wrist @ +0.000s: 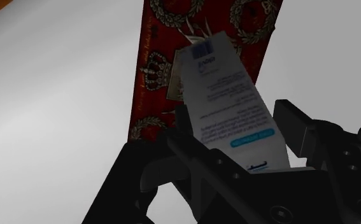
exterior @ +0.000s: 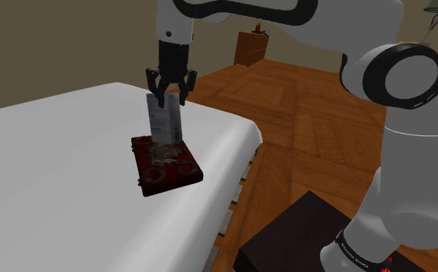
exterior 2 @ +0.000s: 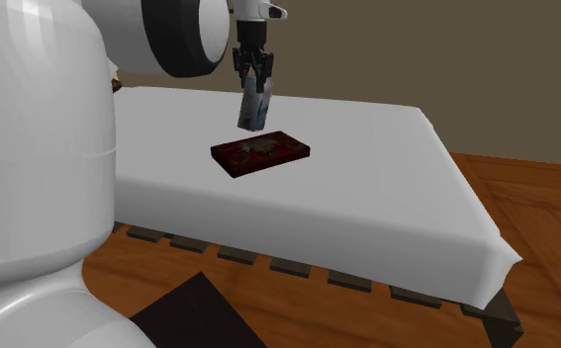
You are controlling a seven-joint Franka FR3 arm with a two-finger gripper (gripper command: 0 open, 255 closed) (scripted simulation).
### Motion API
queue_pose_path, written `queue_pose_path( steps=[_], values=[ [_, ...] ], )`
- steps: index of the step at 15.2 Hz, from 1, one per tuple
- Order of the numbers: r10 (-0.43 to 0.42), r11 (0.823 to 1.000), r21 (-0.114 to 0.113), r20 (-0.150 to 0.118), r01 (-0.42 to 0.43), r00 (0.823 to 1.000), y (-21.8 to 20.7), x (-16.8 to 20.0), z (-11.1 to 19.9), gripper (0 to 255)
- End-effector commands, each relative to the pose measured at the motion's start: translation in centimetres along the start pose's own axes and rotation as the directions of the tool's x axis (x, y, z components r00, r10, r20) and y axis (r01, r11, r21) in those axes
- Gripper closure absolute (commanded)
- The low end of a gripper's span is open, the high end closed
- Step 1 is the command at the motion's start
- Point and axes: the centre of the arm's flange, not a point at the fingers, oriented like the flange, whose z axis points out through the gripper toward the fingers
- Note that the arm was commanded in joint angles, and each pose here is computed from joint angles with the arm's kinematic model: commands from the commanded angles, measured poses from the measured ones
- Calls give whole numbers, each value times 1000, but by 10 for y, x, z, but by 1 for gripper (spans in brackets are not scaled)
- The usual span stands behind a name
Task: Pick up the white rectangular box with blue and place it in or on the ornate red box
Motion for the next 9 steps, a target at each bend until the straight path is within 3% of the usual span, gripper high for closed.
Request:
queue_pose_path(
  steps=[1,9],
  values=[
    [0,1000,1,-1,0,1000,0,-1,11,255],
    [0,1000,1,-1,0,1000,1,0,53,255]
  ],
)
